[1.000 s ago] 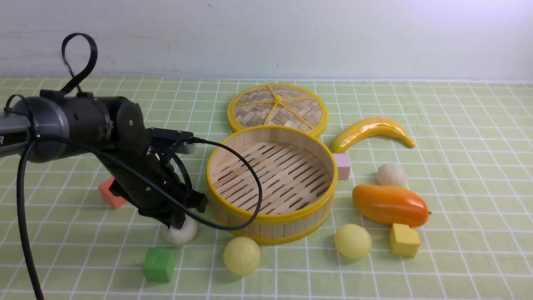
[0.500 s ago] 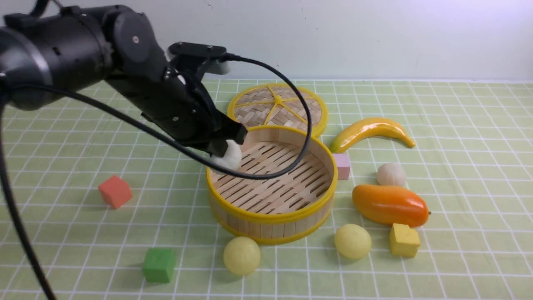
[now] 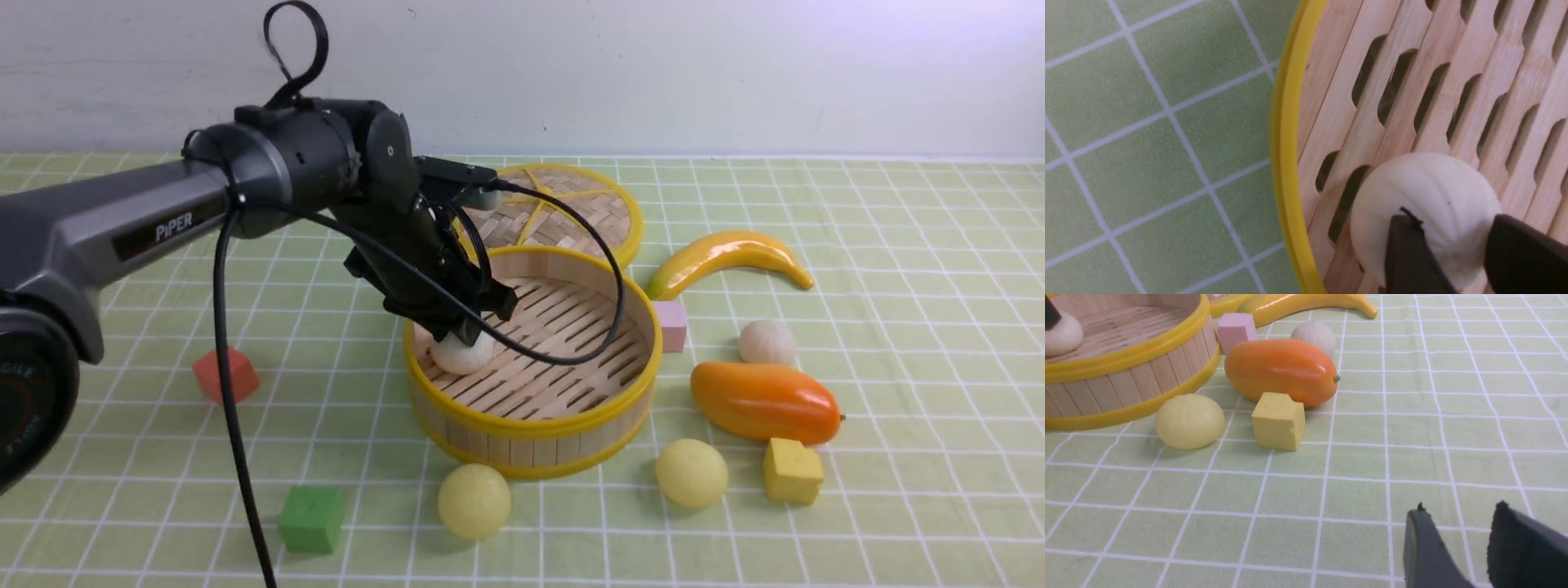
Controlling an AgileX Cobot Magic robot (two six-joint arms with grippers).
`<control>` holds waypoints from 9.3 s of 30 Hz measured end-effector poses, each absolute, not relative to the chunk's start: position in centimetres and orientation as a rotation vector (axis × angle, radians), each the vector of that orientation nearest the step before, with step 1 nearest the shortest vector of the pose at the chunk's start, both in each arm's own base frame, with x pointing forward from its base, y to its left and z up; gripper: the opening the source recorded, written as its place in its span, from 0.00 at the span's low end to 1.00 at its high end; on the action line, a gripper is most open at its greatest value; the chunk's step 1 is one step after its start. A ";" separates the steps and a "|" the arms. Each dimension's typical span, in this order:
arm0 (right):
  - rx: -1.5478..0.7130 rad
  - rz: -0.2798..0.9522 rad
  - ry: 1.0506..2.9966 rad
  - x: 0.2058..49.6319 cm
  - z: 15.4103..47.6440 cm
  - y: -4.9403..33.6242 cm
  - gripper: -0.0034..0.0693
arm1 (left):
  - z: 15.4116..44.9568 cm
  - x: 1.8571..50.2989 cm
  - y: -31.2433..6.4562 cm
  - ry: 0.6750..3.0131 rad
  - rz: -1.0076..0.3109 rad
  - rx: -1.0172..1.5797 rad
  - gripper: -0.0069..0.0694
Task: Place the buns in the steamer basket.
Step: Use the left arm to put the steamed stuffed bun into the steamer, then use the left arm to grab a steamed stuffed bun, then use the left arm to put the steamed stuffed bun into the steamer, then use the right arm to grab a steamed stuffed bun, then use the right arm to put the steamed stuffed bun into the steamer, then use the right arm to grab a steamed stuffed bun
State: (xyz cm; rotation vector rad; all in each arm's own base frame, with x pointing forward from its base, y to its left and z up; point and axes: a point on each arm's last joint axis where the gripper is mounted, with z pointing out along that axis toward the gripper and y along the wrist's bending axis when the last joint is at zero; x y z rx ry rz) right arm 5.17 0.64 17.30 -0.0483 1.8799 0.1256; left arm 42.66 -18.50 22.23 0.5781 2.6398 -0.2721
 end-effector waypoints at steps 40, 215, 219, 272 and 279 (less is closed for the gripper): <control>-0.048 0.126 1.880 5.2 17.3 0.6 0.38 | 21.0 28.7 -20.5 2.656 -0.305 0.649 0.42; -0.499 0.215 2.878 34.0 19.1 16.8 0.05 | 24.8 9.7 -7.2 1.954 -0.691 0.250 0.09; -0.496 0.234 2.830 33.4 21.7 16.5 0.05 | 24.8 9.7 -7.2 1.954 -0.691 0.250 0.09; -0.019 0.152 2.692 43.8 22.0 7.4 0.54 | 24.8 9.7 -7.2 1.954 -0.691 0.250 0.14; -0.012 0.217 2.669 44.4 21.1 7.9 0.54 | 24.8 9.7 -7.2 1.954 -0.691 0.250 0.14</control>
